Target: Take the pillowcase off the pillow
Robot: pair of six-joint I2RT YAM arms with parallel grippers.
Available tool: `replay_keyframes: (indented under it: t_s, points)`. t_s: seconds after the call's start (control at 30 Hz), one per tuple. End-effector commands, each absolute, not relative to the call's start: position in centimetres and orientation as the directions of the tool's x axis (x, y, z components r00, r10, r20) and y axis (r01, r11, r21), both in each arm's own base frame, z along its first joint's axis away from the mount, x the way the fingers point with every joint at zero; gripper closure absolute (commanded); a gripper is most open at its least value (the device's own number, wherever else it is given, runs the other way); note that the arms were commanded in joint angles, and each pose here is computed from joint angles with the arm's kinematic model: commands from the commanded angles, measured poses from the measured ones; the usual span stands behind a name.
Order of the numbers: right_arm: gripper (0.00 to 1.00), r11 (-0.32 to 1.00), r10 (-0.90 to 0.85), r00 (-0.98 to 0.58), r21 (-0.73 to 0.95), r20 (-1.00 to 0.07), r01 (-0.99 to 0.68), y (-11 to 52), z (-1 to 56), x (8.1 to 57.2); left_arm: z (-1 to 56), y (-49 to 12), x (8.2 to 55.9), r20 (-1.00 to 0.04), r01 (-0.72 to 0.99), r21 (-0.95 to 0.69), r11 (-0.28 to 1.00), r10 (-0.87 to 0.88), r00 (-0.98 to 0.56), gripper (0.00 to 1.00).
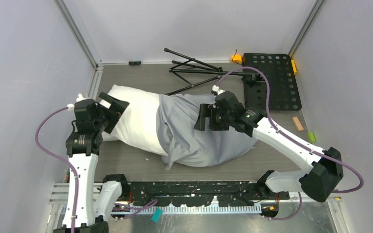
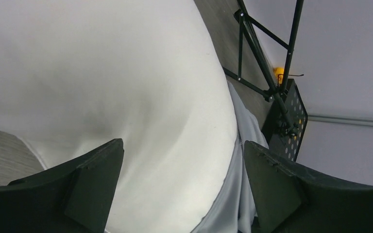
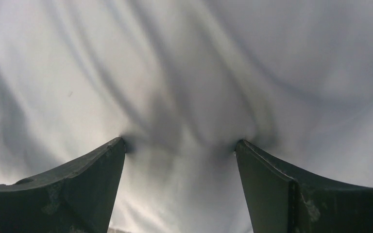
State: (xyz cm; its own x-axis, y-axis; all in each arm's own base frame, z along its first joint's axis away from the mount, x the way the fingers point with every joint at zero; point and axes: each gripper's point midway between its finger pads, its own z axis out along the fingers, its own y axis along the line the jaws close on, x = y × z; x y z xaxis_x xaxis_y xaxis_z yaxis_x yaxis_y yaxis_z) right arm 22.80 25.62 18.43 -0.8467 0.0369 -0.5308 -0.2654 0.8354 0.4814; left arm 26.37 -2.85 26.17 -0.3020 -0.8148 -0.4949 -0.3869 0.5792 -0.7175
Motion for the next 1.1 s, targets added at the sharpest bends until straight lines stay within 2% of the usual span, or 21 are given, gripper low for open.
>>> replay_keyframes:
  t_s: [0.0,0.1,0.2,0.33,0.5,0.57,0.6,0.7,0.9,0.93,1.0,1.07]
  points:
    - [0.11,0.879,0.174,-0.74,0.441,-0.65,-0.18,24.8,21.0,27.2,29.6,-1.9,25.0,-0.57,-0.371,-0.683,0.629,-0.777,-0.266,0.04]
    - [0.11,0.9,0.172,-0.698,0.399,-0.695,-0.175,23.6,21.8,27.7,31.5,0.0,23.8,-0.654,-0.403,-0.62,0.674,-0.727,-0.211,0.04]
    - [0.08,0.918,0.135,-0.651,0.342,-0.747,-0.202,22.3,23.2,27.8,32.9,0.4,23.1,-0.687,-0.395,-0.595,0.7,-0.698,-0.201,0.04]
    - [0.08,0.907,0.024,-0.617,0.277,-0.786,-0.317,22.6,24.2,27.7,33.0,-2.9,23.3,-0.602,-0.296,-0.679,0.672,-0.74,-0.299,0.05]
    - [0.08,0.871,-0.107,-0.655,0.248,-0.748,-0.425,24.9,22.8,28.0,31.9,-5.2,23.7,-0.5,-0.261,-0.753,0.604,-0.783,-0.37,0.06]
    - [0.16,0.873,-0.13,-0.667,0.234,-0.734,-0.427,25.4,22.1,28.6,31.3,-5.9,23.8,-0.473,-0.255,-0.768,0.587,-0.789,-0.392,0.06]
    - [0.25,0.874,-0.136,-0.671,0.231,-0.729,-0.428,25.7,21.8,28.9,30.9,-6.3,23.8,-0.456,-0.252,-0.777,0.577,-0.791,-0.408,0.07]
    - [0.42,0.877,-0.121,-0.676,0.241,-0.726,-0.416,26.3,21.2,29.6,29.7,-7.6,23.6,-0.41,-0.262,-0.787,0.558,-0.791,-0.454,0.07]
    - [0.51,0.875,-0.105,-0.671,0.252,-0.734,-0.414,26.7,21.1,30.0,27.4,-8.9,23.1,-0.407,-0.292,-0.756,0.586,-0.77,-0.492,0.08]
    - [0.62,0.875,-0.106,-0.669,0.251,-0.736,-0.414,26.7,21.1,30.0,26.9,-9.2,23.1,-0.402,-0.297,-0.751,0.59,-0.765,-0.503,0.08]
    - [0.95,0.879,-0.102,-0.664,0.245,-0.74,-0.409,26.5,21.4,30.2,26.0,-9.9,23.1,-0.396,-0.304,-0.737,0.603,-0.751,-0.528,0.07]
    - [1.0,0.885,-0.096,-0.658,0.238,-0.747,-0.4,26.2,21.6,30.2,25.2,-10.2,23.1,-0.403,-0.311,-0.719,0.621,-0.738,-0.541,0.07]
